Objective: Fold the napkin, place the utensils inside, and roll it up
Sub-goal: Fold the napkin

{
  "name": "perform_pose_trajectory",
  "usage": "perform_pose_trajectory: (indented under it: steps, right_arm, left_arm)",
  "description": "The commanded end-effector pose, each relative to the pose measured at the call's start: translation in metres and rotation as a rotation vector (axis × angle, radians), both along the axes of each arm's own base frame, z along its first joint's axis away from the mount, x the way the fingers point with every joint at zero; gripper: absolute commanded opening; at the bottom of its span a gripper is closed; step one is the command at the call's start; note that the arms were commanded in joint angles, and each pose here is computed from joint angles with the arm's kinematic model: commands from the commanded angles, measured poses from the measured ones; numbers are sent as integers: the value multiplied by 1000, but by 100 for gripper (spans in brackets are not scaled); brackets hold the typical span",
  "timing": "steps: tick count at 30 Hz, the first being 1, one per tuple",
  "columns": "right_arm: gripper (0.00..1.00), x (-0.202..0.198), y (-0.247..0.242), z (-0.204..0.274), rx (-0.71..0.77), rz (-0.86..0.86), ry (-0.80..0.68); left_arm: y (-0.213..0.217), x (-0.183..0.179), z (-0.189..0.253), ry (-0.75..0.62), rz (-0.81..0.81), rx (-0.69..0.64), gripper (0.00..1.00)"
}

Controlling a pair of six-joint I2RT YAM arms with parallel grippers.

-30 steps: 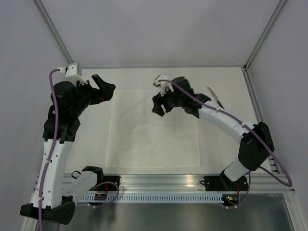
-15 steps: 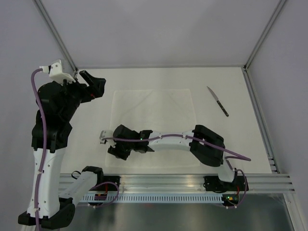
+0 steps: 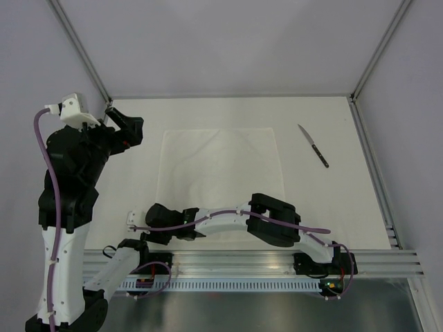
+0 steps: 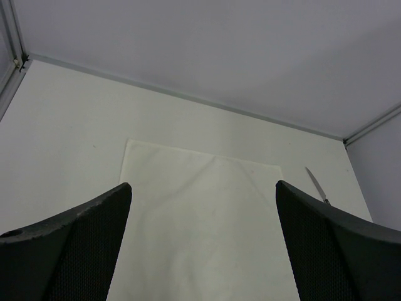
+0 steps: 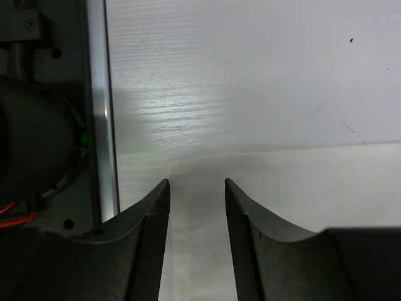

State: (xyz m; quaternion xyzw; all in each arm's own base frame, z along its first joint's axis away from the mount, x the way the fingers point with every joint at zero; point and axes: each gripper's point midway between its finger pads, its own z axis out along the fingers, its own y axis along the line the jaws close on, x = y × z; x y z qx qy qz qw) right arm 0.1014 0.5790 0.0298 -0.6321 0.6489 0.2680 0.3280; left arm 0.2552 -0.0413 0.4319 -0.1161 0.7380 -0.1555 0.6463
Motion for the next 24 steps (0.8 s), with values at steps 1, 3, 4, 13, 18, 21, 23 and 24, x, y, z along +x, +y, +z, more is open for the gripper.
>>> perform_pose_trajectory:
  steps: [1, 3, 4, 13, 18, 21, 23, 24]
  right_arm:
    - [47, -2, 12, -13, 11, 16, -56]
    - [46, -2, 7, -20, -1, 17, -58]
    - [46, -2, 5, -22, -5, 19, -59]
    - [24, -2, -1, -32, -27, 17, -53]
    - [10, 4, -1, -18, -10, 13, -51]
    - [7, 10, 0, -5, 10, 6, -37]
    - [7, 15, -1, 5, 22, 0, -19]
    - [6, 17, -2, 7, 23, -5, -13]
  left_arm:
    - [7, -9, 10, -25, 24, 24, 100]
    - [8, -10, 9, -24, 28, 30, 100]
    - [8, -10, 9, -24, 28, 32, 100]
    - [9, -4, 3, -3, 35, 41, 100]
    - [10, -4, 3, -6, 41, 41, 100]
    - [10, -3, 2, -3, 40, 43, 100]
    - [9, -3, 3, -6, 40, 38, 100]
    - [9, -2, 2, -3, 40, 38, 100]
